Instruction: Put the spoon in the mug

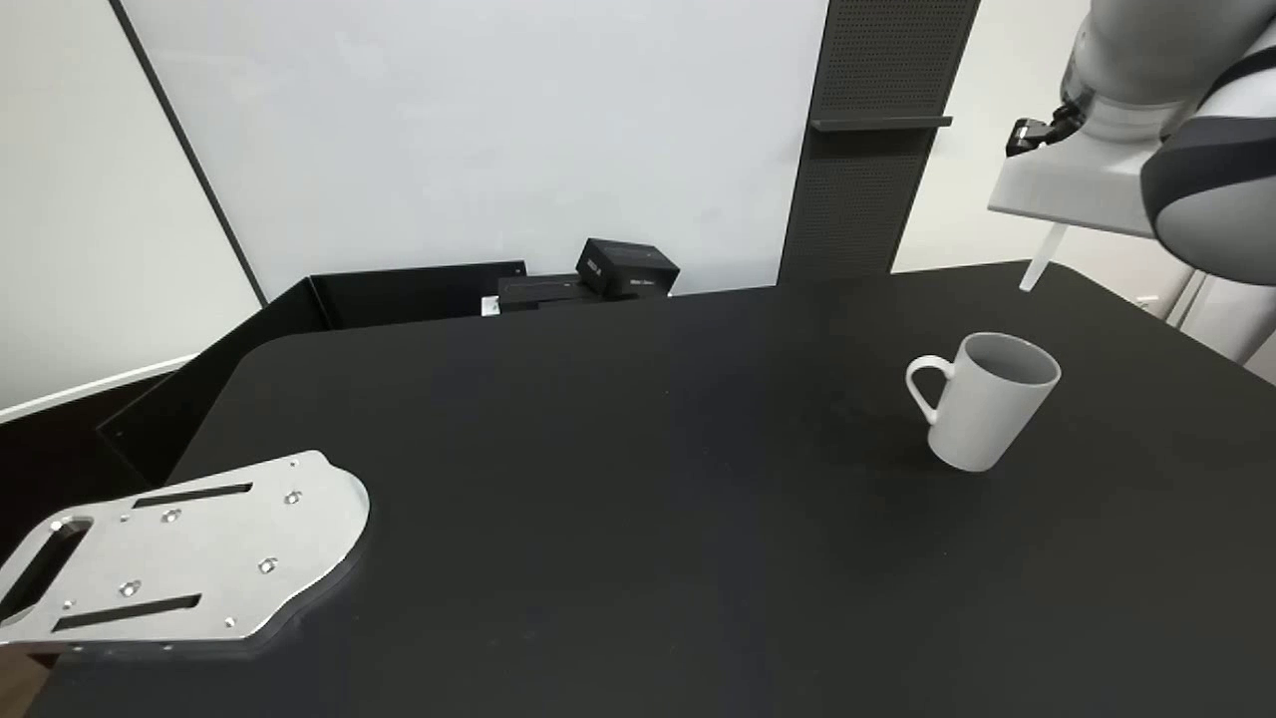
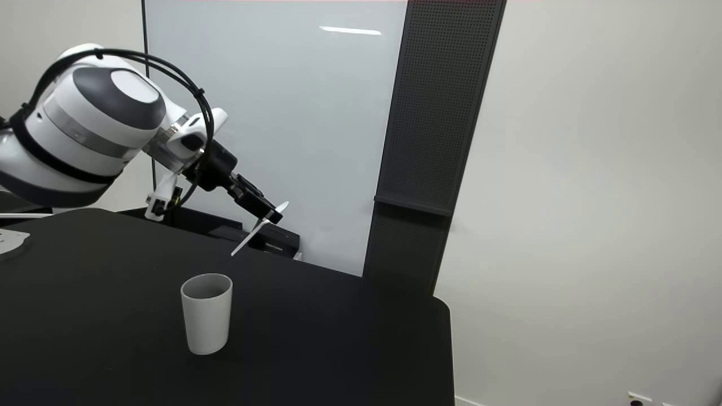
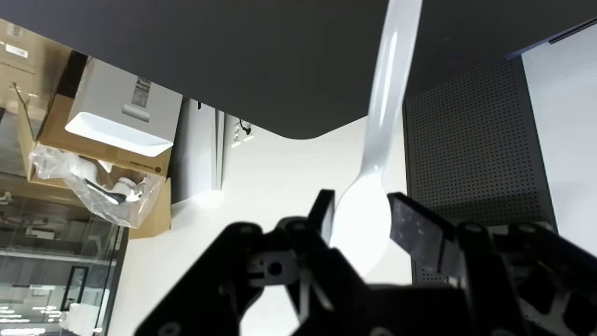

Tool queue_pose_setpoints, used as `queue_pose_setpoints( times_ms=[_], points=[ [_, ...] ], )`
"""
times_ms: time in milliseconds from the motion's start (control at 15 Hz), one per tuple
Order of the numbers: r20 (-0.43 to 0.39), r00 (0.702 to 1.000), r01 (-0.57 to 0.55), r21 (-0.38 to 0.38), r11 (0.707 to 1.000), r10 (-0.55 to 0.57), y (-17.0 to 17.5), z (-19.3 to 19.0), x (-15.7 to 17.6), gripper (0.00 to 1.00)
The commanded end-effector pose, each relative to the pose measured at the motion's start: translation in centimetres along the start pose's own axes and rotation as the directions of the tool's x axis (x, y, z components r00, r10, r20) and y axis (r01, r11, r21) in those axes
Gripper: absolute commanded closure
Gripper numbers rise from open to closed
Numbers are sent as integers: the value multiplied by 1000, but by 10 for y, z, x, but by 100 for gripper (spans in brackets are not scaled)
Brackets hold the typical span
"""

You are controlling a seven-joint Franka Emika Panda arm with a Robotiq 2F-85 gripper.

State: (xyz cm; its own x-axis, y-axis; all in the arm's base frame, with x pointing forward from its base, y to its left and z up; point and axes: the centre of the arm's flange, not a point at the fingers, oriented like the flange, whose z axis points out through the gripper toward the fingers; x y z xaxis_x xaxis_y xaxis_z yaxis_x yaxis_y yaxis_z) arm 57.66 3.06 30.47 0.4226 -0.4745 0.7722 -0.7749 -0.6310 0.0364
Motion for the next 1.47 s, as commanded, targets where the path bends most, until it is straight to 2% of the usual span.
queue_pose_setpoints(
  times_ms=[0, 467, 1400],
  points=[
    [-47, 999, -2, -39, 999, 0, 5, -1, -10, 90],
    [3, 1000, -1, -111, 994, 1, 9, 16, -40, 90],
    [101, 993, 70, -161, 984, -54, 4, 31, -100, 90]
  ],
)
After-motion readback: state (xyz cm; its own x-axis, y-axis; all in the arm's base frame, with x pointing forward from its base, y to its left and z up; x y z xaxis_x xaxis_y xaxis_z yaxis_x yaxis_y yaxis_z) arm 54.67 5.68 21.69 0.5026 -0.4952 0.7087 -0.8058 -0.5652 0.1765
